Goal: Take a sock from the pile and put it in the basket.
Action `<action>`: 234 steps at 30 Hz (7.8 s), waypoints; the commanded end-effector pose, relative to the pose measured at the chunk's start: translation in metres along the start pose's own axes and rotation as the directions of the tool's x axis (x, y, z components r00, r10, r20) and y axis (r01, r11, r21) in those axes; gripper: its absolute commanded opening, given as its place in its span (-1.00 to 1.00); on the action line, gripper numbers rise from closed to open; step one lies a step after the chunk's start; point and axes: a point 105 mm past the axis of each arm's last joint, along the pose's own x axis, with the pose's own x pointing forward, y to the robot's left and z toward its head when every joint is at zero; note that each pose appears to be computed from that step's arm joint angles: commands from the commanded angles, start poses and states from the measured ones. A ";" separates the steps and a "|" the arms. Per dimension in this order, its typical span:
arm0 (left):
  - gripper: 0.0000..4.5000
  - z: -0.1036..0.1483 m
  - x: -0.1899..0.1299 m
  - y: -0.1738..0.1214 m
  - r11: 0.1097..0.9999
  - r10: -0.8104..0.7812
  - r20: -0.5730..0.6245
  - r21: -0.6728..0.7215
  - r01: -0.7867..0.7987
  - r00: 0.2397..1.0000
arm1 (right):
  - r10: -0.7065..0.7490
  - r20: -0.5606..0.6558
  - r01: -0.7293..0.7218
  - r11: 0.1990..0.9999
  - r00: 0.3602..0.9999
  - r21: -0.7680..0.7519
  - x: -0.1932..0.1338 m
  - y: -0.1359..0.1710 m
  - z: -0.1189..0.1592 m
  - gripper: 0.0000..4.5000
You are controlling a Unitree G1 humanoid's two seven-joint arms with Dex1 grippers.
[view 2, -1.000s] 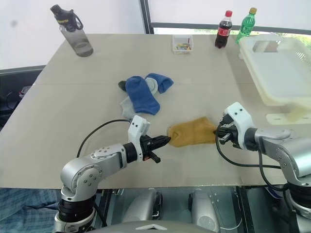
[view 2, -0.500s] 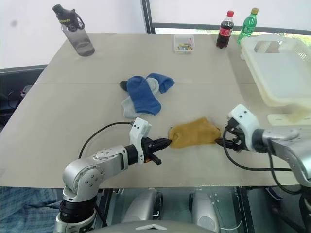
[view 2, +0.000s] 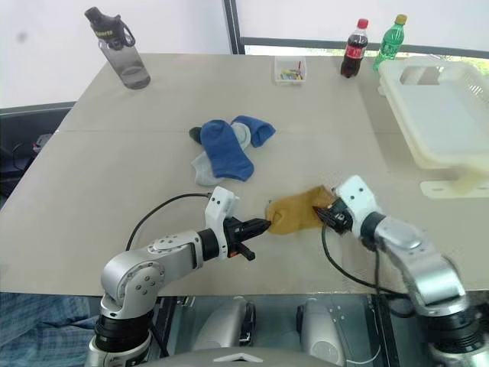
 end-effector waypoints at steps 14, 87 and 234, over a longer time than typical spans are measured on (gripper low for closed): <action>0.97 0.014 -0.004 -0.010 0.996 -0.086 0.075 0.029 0.084 0.993 | -0.050 0.292 0.079 0.993 0.955 -0.088 -0.012 0.005 0.042 0.51; 0.97 0.041 0.022 -0.047 0.602 -0.598 0.239 -0.496 0.626 0.765 | 0.056 0.115 -0.034 0.983 0.992 -0.183 0.010 0.035 0.012 0.51; 1.00 0.104 -0.019 -0.005 0.793 -0.502 0.356 0.554 0.254 0.788 | -0.301 -0.037 0.297 0.901 0.953 0.317 -0.030 -0.201 0.091 -0.99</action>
